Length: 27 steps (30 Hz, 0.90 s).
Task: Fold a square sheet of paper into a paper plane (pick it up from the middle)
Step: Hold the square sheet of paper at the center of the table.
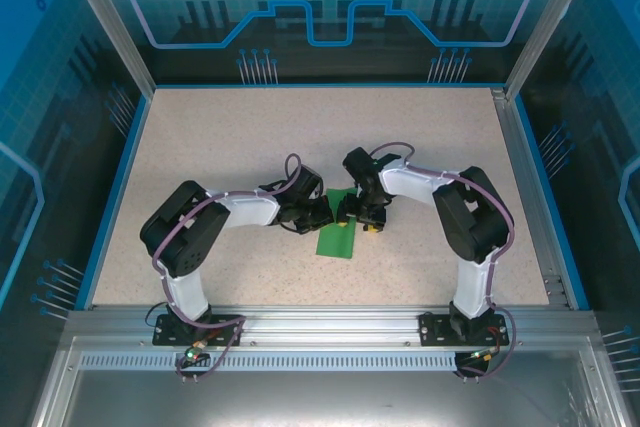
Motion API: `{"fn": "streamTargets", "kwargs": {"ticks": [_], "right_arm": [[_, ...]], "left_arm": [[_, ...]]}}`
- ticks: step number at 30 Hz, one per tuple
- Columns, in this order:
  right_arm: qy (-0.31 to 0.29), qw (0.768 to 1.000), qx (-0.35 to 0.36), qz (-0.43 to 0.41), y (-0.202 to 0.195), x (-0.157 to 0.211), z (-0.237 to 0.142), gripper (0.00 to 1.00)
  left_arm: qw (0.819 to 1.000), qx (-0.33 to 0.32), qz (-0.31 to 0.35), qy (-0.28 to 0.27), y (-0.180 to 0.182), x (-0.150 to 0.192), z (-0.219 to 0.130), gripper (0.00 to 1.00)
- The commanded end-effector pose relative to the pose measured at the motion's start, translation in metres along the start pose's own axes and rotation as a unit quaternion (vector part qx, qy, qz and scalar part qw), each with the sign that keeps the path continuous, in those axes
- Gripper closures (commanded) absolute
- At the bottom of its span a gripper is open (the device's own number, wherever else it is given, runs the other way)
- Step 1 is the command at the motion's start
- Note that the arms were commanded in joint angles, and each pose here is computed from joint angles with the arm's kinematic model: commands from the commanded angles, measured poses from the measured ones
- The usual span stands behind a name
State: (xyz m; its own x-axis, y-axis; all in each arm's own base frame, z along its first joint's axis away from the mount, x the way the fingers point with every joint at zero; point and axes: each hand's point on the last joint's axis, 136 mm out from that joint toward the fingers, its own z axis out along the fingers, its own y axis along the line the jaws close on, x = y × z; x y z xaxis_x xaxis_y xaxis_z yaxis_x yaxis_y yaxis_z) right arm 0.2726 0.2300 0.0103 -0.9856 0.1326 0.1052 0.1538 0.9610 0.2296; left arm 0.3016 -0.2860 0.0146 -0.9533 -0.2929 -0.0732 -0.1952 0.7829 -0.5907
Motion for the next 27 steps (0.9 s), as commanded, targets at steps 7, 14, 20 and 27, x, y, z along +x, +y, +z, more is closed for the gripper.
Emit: {"fn": "streamTargets", "kwargs": {"ticks": [7, 14, 20, 27], "right_arm": [[-0.079, 0.986, -0.137, -0.049, 0.025, -0.021, -0.019, 0.32], [-0.135, 0.949, -0.281, -0.053, 0.034, -0.018, -0.051, 0.67], [-0.125, 0.942, -0.305, -0.069, 0.045, -0.007, -0.046, 1.00], [-0.108, 0.944, -0.301, -0.078, 0.049, -0.001, -0.032, 1.00]], "left_arm": [[0.998, -0.057, 0.006, 0.017, 0.028, 0.012, 0.008, 1.00], [0.998, -0.056, 0.009, 0.020, 0.025, 0.012, 0.009, 1.00], [0.998, -0.055, 0.010, 0.024, 0.024, 0.013, 0.011, 1.00], [0.998, -0.057, 0.008, 0.021, 0.027, 0.013, 0.010, 1.00]]}}
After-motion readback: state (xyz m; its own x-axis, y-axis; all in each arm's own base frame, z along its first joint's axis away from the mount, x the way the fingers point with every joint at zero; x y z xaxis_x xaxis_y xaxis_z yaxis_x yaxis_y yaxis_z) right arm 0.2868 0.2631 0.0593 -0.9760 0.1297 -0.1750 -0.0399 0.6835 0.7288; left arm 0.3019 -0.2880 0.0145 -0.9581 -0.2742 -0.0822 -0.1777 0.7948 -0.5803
